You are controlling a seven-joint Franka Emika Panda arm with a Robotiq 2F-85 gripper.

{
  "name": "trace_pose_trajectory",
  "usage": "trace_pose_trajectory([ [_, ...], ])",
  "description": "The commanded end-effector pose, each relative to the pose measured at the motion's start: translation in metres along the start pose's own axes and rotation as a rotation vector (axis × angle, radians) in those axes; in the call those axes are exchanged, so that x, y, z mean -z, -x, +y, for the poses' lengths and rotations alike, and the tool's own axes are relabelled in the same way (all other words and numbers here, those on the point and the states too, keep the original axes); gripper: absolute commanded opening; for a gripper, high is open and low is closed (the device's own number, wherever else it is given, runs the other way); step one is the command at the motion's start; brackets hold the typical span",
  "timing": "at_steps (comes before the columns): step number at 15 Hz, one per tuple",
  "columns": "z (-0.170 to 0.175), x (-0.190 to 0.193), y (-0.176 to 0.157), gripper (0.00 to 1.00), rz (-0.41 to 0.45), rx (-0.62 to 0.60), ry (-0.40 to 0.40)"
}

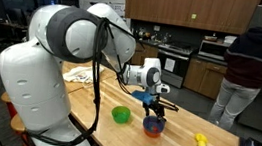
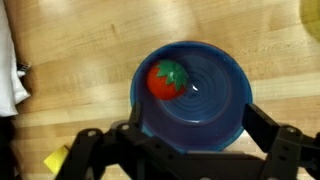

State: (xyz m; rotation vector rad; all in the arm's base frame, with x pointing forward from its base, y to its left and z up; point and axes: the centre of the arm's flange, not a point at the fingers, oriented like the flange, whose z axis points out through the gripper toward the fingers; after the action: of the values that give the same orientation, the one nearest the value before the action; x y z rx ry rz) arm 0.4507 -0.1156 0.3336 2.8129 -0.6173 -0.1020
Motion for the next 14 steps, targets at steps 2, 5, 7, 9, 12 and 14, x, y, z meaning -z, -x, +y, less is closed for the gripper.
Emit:
trace_pose_trajectory([
  [2,0.008,-0.003,-0.004,1.0,-0.009,0.01,-0.003],
  [5,0.011,-0.011,-0.009,1.0,-0.028,0.006,0.002],
  [7,0.011,-0.017,-0.012,1.0,-0.04,0.001,0.007],
  [9,0.012,-0.022,-0.015,1.0,-0.051,-0.005,0.01],
  [12,0.012,-0.026,-0.02,1.0,-0.062,-0.009,0.013],
  [14,0.012,-0.027,-0.022,1.0,-0.064,-0.009,0.014],
])
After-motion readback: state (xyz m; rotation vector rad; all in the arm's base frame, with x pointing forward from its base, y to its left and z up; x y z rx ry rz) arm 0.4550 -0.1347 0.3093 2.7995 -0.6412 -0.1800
